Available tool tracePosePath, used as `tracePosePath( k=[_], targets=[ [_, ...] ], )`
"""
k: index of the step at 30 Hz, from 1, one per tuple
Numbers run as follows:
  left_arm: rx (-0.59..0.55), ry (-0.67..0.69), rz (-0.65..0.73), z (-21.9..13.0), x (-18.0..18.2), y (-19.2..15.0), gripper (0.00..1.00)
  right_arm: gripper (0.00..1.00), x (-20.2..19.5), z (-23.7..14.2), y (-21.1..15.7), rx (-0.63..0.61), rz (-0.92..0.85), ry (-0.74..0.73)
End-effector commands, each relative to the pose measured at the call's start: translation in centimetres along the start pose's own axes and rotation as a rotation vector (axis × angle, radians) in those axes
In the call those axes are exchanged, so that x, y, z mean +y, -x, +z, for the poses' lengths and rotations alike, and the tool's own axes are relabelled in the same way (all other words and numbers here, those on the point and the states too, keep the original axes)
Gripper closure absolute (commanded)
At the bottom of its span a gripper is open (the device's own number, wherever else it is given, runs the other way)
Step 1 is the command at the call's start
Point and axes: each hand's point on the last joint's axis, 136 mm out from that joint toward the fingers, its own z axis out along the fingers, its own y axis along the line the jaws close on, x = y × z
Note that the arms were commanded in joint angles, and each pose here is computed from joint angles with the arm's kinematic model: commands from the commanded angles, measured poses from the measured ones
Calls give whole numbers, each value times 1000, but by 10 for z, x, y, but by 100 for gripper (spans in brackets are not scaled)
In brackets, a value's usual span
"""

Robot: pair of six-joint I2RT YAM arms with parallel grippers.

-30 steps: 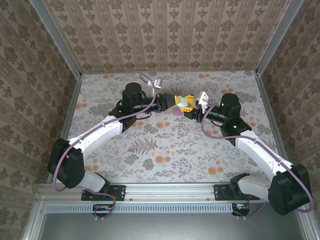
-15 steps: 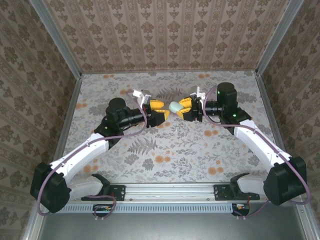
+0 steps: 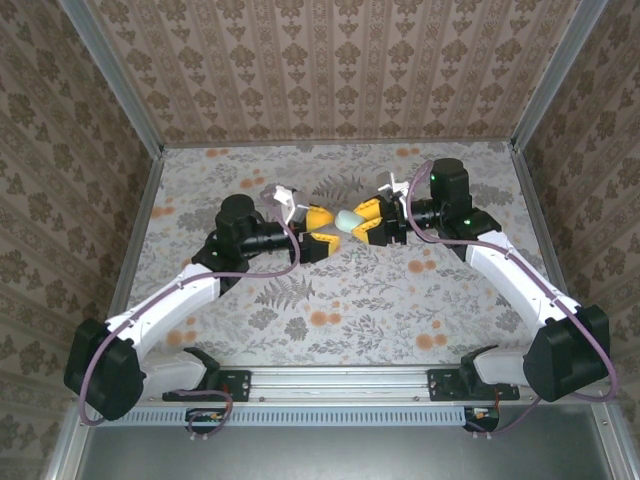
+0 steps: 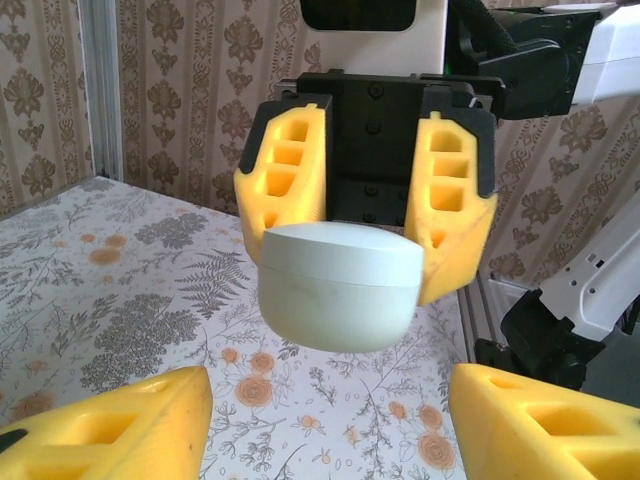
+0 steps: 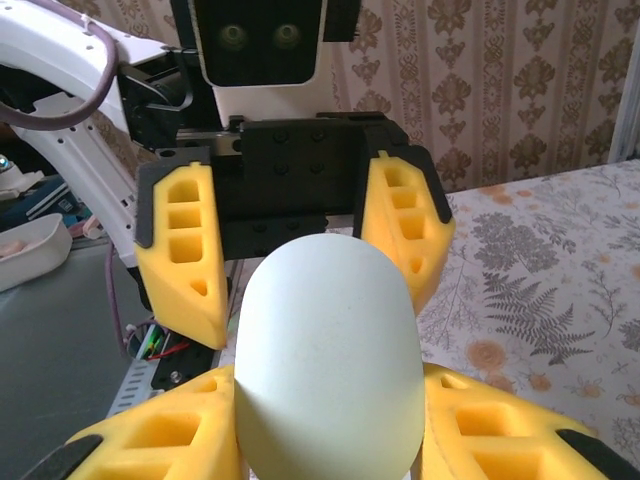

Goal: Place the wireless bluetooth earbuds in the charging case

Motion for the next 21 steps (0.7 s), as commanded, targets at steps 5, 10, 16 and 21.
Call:
tracePosePath(
  k=[5,10,16,21],
  targets=[
    [-50,-46,79,7,-11,26,38,66,7,3,8,-4,-42,48],
    [-44,-58,80,10,-14,24,42,66,4,4,8,-2,-47,36],
    [-42,-59,76,12,-13,24,48,66,4,4,8,-3,-49,35],
    [-40,-69,76,16,-14,25,49,65,3,4,6,-2,-46,31]
  ],
)
